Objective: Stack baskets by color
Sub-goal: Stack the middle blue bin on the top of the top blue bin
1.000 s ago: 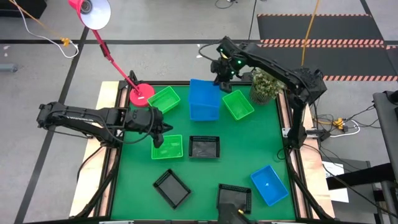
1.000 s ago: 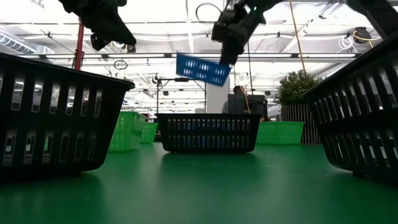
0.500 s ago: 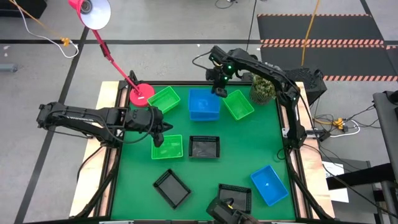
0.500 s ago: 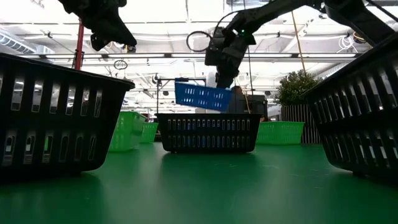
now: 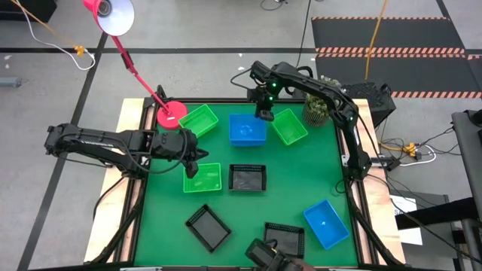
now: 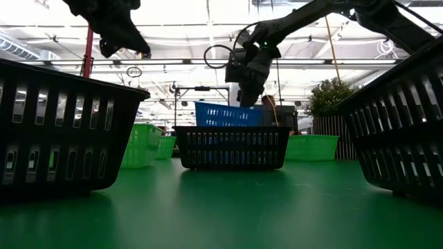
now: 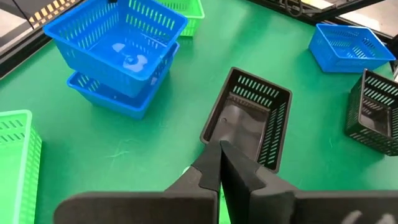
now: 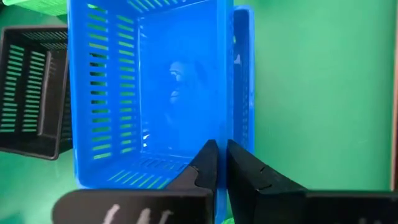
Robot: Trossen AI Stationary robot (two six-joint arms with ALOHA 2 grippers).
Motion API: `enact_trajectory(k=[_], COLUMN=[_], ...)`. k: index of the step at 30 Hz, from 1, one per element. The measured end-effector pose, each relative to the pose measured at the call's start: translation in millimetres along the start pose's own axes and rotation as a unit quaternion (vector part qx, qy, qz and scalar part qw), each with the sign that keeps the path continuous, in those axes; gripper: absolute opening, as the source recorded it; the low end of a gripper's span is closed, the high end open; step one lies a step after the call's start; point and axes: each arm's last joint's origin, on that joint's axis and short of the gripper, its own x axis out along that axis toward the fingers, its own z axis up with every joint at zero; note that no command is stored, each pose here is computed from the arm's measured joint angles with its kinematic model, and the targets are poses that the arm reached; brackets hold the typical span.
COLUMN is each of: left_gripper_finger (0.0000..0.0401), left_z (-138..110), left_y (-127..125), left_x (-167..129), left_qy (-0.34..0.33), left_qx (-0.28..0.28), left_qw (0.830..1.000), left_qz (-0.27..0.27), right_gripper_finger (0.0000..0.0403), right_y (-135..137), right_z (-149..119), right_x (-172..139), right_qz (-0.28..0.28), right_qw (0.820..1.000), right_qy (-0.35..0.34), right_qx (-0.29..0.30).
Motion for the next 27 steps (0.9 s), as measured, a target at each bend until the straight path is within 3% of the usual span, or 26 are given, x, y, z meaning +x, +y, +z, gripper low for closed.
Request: enact_trajectory(k=[11, 27], left_gripper_finger=[0.0006, 0.0017], left_z=[-1, -1], left_y=[1, 2], left_x=[0, 0], left_qy=[0.006, -0.001], left_qx=[0.001, -0.001], left_qw=[1.000, 1.000], left_qz=[0.003, 0.022], right_gripper_finger=[0.0011, 0.0012], right_y=[2, -1], right_z=[-17, -13], right_x=[32, 35], right_qz=[0.012, -0.010], right_qw=[0.999, 0.998], right_qy=[0.046, 0.029], right_qx=[0.017, 0.051])
